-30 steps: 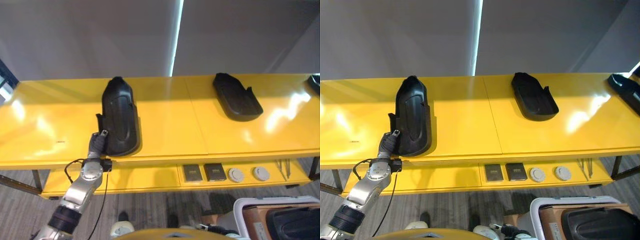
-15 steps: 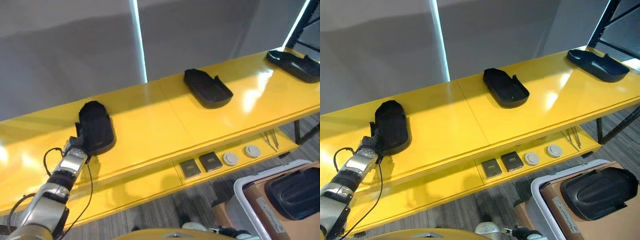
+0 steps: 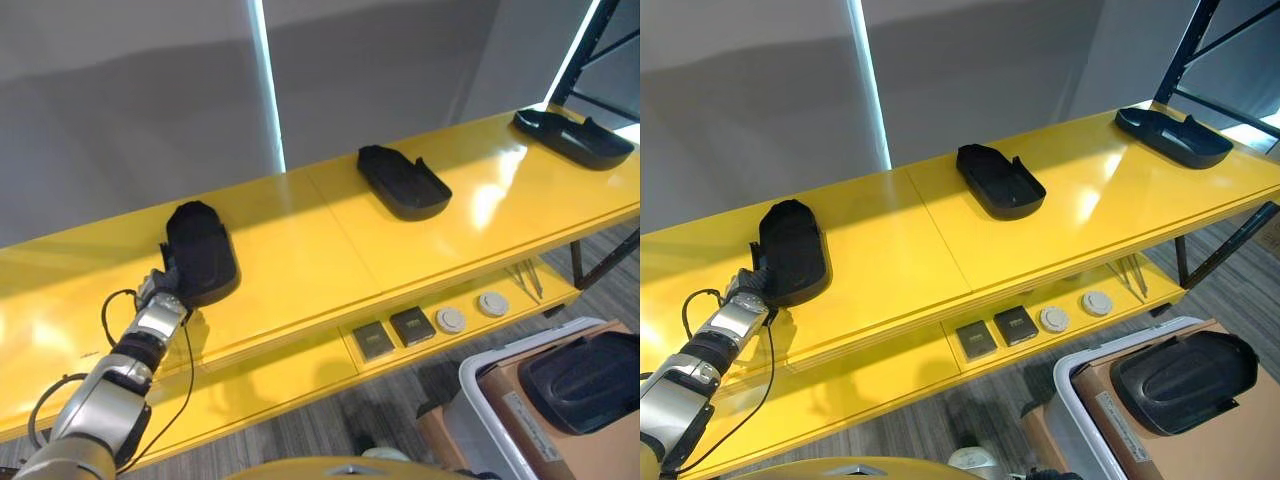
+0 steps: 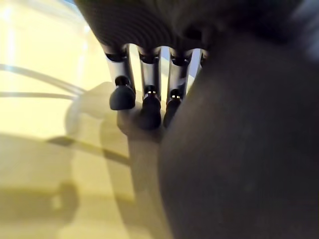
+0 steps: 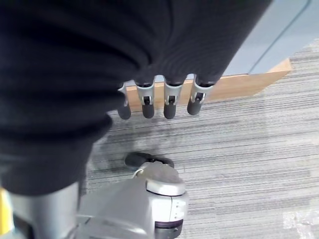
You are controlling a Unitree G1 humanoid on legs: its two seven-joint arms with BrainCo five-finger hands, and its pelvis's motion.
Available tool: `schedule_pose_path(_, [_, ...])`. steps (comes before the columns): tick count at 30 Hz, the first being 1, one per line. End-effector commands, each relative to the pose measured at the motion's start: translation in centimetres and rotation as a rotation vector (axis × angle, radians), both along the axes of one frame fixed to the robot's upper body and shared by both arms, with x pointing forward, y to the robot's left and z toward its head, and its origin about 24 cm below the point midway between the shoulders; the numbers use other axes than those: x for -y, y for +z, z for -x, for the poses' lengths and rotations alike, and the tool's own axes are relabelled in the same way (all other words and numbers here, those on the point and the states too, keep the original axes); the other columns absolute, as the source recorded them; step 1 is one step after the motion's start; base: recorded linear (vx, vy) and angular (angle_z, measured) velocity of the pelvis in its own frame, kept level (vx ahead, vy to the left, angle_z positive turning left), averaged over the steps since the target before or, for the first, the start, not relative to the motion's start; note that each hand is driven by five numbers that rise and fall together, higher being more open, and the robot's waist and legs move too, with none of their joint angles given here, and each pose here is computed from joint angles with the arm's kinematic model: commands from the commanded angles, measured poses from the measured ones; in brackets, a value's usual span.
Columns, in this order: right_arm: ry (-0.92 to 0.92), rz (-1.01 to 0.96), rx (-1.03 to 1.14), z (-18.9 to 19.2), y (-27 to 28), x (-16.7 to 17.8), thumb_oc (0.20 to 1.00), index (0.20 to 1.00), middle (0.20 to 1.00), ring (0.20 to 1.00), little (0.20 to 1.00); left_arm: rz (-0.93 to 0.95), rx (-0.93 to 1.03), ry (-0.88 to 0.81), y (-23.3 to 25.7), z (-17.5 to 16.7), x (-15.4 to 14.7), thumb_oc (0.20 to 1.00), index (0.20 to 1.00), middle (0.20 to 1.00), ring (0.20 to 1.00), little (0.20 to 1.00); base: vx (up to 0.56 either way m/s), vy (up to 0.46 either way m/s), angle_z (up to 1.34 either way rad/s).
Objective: Move parts from the plastic box to the shelf.
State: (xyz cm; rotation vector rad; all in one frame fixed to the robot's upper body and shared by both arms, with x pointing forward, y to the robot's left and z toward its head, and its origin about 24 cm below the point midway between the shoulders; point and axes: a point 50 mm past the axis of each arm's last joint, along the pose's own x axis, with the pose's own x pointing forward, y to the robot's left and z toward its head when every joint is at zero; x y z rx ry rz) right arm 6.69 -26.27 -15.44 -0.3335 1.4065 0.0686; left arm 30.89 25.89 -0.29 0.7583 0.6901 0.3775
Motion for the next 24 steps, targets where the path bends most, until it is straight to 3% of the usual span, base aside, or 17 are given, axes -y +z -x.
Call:
schedule_pose_path(1, [0.085,-0.011,-0.013,-0.5,-0.3,-0.7,1.0,1.0,1.0,1.0,1.0,0.033,0.016,-0.073,1.6,-2.5,1.8,0.2,0.2,0.2,0.2,0.2,0.0,0.003,-0.04])
schedule_pose_path(15, [0.124,-0.014,-0.007,-1.3,-0.2,-1.1,1.0,1.0,1.0,1.0,1.0,0.075,-0.034,-0.063,-0.2,-1.2,2.0,0.2,0.2,0.2,0.2,0.2,0.0,0.0,0.0])
schedule_pose_path(17, [0.125,-0.013,-0.007,-1.3,-0.3,-1.2,1.0,1.0,1.0,1.0,1.0,0.09,-0.032,-0.06,-0.2,-1.2,1.9,1.0,1.0,1.0,1.0,1.0,0.0,0.009,0.02])
schedule_pose_path(24, [0.128,-0.02,-0.007,-1.4,-0.4,-1.5,1.0,1.0,1.0,1.0,1.0,0.101,0.064,-0.047,0.3,-1.2,1.7,1.0,1.0,1.0,1.0,1.0,0.0,0.004,0.02])
